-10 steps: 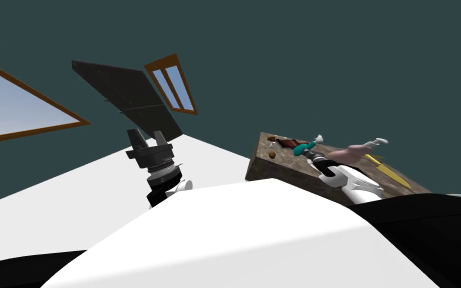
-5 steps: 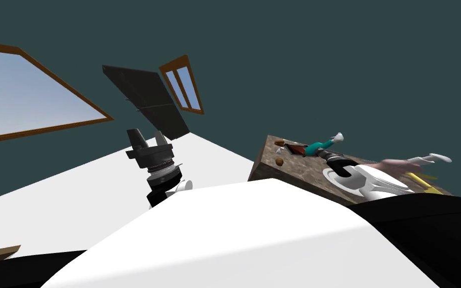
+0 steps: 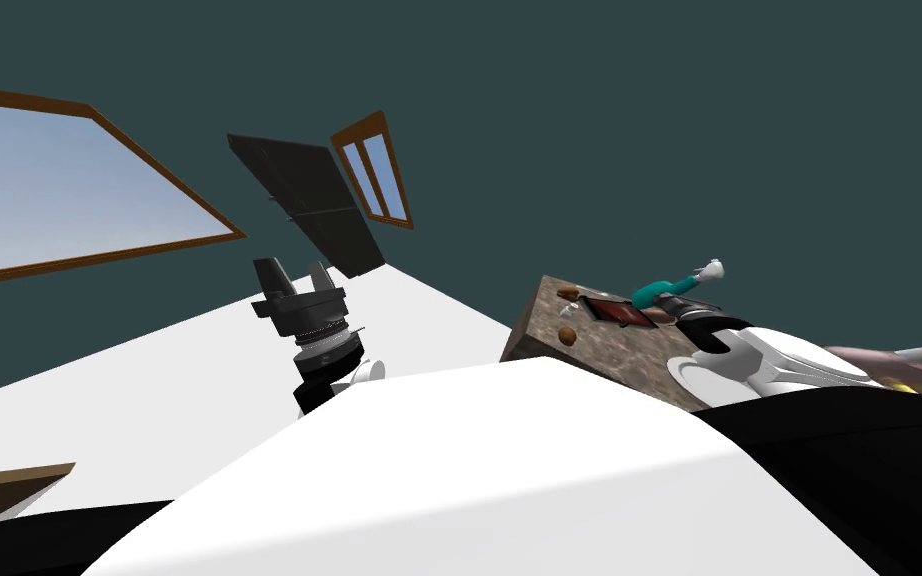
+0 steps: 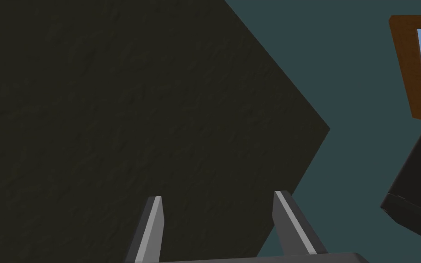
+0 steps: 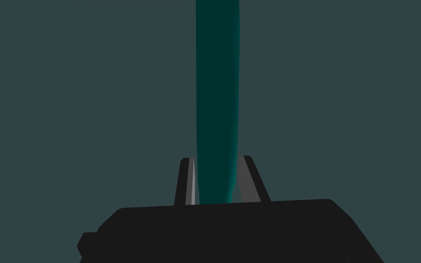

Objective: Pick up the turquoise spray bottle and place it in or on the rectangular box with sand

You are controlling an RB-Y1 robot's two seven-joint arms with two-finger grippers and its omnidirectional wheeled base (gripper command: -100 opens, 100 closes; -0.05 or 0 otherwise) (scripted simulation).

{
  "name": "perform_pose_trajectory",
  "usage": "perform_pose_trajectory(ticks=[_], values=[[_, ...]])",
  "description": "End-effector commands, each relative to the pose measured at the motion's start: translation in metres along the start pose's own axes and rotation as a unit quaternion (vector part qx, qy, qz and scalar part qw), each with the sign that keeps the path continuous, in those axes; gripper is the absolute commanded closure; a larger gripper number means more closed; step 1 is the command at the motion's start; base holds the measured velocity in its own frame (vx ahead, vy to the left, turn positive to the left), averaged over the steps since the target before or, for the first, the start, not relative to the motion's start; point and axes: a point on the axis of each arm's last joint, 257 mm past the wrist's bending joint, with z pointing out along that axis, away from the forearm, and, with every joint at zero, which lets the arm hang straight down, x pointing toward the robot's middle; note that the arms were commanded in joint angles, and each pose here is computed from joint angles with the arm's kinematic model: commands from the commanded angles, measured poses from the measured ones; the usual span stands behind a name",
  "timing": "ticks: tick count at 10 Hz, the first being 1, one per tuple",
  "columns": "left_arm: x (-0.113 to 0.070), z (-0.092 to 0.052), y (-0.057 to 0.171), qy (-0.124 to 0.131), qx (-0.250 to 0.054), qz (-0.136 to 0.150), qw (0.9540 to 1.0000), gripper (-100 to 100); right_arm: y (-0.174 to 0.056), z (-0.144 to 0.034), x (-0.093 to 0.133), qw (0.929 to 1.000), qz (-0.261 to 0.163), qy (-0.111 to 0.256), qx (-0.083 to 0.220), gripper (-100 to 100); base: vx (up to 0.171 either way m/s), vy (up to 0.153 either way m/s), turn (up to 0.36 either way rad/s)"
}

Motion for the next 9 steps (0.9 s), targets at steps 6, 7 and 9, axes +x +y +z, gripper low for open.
perform_pose_trajectory(ticks=[6, 7, 9], values=[[0.0, 0.0, 0.0, 0.0, 0.0, 0.0, 1.0, 0, -0.007, 0.002, -0.015, 0.9999, -0.002, -0.008, 0.006, -100, 0.041, -0.024, 0.022], [0.0, 0.0, 0.0, 0.0, 0.0, 0.0, 1.0, 0, -0.007, 0.002, -0.015, 0.9999, -0.002, -0.008, 0.006, -100, 0.0, 0.0, 0.0], [0.0, 0.0, 0.0, 0.0, 0.0, 0.0, 1.0, 0, -0.013, 0.002, -0.033, 0.9999, -0.003, -0.013, 0.004, -100, 0.004, 0.018, -0.016]])
